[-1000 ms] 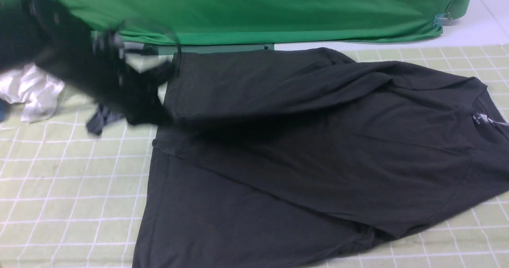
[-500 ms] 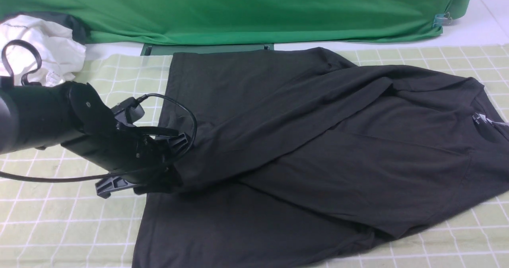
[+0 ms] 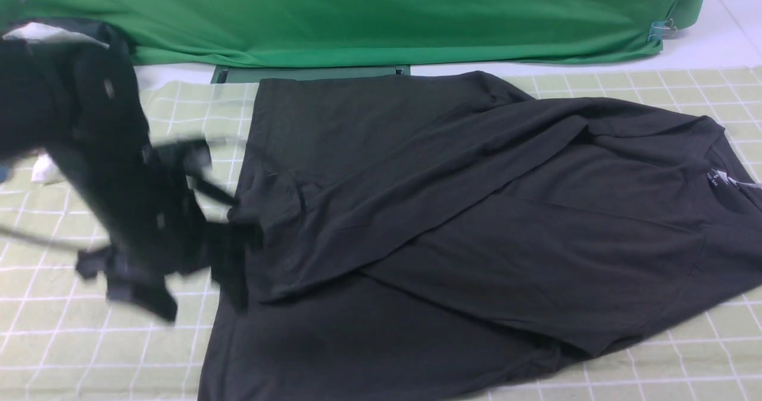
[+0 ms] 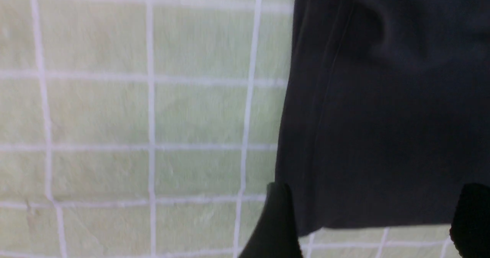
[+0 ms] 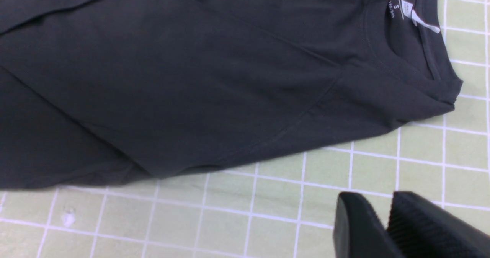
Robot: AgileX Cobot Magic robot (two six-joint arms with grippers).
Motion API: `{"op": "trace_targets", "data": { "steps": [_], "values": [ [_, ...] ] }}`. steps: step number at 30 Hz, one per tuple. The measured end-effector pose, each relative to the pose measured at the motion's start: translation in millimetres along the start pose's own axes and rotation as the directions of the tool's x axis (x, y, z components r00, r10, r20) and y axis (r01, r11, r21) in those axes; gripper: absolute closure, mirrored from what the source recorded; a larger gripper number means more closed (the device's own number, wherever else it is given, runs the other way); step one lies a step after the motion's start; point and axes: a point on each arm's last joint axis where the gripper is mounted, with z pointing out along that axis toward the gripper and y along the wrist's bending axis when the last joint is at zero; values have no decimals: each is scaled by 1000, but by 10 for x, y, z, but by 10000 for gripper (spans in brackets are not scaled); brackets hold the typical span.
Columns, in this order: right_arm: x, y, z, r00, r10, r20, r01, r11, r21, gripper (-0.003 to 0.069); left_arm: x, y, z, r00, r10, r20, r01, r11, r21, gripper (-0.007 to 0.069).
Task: Fold a long-sleeved shirt over a green coffee tablecloth.
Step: 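Grasp the near edge of the shirt at its hem and shoulder corners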
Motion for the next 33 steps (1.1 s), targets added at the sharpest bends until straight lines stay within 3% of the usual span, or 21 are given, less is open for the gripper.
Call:
{"op": "trace_targets", "data": {
  "steps": [7, 12, 21, 24, 27, 28, 31, 33],
  "values": [
    [-16, -2, 0, 1000, 1, 18, -1, 1000, 2, 515, 381, 33, 526, 998, -13, -57, 14, 1000, 9, 57],
    [-17, -2, 0, 1000, 1, 18, -1, 1000, 3, 515, 365, 74, 550, 1000, 7, -17, -7, 1000, -21, 57],
    [-19, 6, 0, 1000, 8, 21, -8, 1000, -7, 515, 272, 30, 564, 997, -6, 75, 4, 1000, 27, 57],
    [-25, 8, 0, 1000, 9, 28, -9, 1000, -9, 515, 277, 27, 568, 996, 54, 67, -56, 998, 28, 71],
    [-29, 19, -1, 999, 15, 31, -15, 1000, -20, 515, 284, 26, 571, 991, 120, 60, -122, 992, 25, 136],
    [-40, 46, -1, 999, 11, 42, -10, 999, -34, 515, 288, 18, 571, 988, 143, 57, -145, 989, 33, 219],
    [-70, 136, 21, 998, -37, 54, 41, 996, -76, 510, 306, -1, 558, 989, 145, 43, -147, 988, 55, 361],
    [-96, 249, 81, 994, -98, 39, 102, 987, -123, 498, 328, -5, 519, 986, 158, 45, -161, 985, 62, 509]
  ]
}}
